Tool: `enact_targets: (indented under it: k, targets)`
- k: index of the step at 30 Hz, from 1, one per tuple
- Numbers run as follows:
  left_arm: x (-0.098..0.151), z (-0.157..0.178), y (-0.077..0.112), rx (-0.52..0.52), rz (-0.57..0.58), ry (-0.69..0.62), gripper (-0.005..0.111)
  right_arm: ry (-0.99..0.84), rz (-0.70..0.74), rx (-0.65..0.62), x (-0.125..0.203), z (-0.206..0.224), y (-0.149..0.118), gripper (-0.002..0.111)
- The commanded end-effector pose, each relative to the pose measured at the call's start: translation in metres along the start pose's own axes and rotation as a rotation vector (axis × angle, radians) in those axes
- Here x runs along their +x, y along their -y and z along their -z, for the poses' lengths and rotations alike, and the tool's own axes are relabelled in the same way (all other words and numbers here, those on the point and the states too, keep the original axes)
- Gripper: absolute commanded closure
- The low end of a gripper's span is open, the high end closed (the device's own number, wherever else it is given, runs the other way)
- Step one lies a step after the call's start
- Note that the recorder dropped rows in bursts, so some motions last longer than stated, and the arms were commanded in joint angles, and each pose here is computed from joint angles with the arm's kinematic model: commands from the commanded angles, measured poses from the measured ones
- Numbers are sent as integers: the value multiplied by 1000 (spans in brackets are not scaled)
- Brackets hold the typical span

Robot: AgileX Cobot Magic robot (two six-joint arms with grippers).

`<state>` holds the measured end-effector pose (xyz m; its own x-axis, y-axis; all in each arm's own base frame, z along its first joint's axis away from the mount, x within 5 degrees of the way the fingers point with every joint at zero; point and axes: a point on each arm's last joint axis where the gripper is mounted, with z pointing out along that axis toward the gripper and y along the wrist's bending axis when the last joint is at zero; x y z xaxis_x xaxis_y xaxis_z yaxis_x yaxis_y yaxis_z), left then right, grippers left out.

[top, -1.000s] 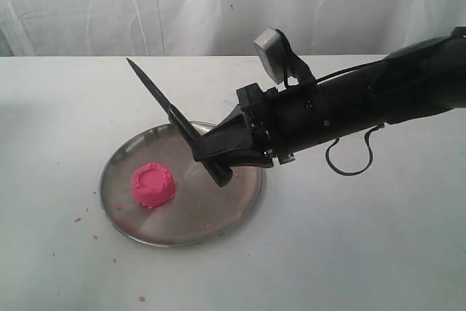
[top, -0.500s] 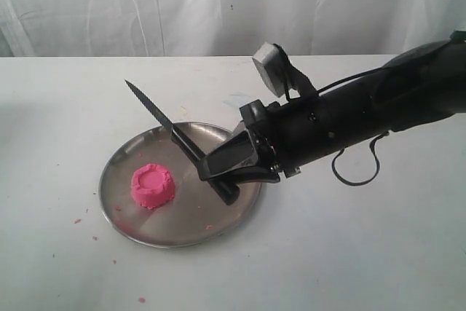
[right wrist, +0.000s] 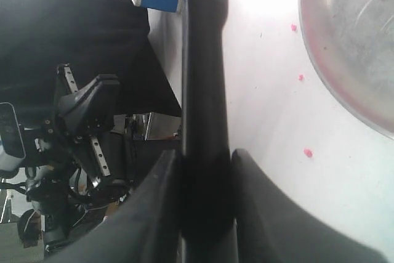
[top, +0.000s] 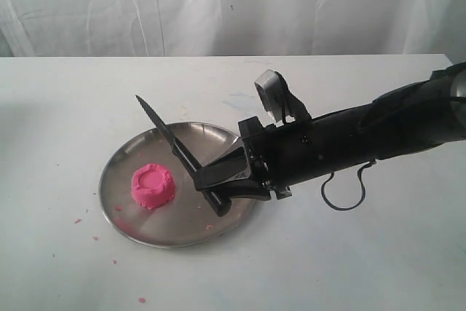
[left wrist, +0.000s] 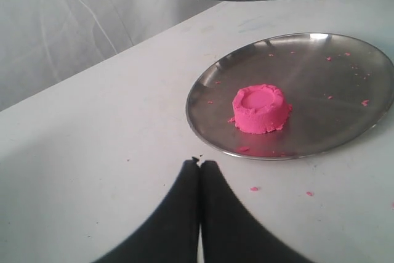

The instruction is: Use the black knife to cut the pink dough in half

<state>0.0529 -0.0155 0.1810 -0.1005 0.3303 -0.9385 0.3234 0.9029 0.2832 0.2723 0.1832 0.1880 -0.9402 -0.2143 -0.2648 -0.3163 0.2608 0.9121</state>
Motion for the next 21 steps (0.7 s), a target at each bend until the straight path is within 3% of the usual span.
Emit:
enact_targets:
  k: [1,10,12,14,17,21]
  targets:
    - [-3,-1,-1,-5,10,41,107,12,4,-21,0,1,-1,108]
    - [-11,0,-3,-28,32,126,107,9,10,-20,0,1,-1,108]
    - [-20,2,-6,-34,231,236,107,9,10,-20,0,1,-1,108]
    - [-30,5,-11,-20,543,368,107,9,10,-20,0,1,-1,108]
    - [-41,11,-18,21,886,538,107,9,11,-20,0,1,-1,108]
    - [-51,20,-26,49,1012,717,107,-4,17,-12,1,1,0,108]
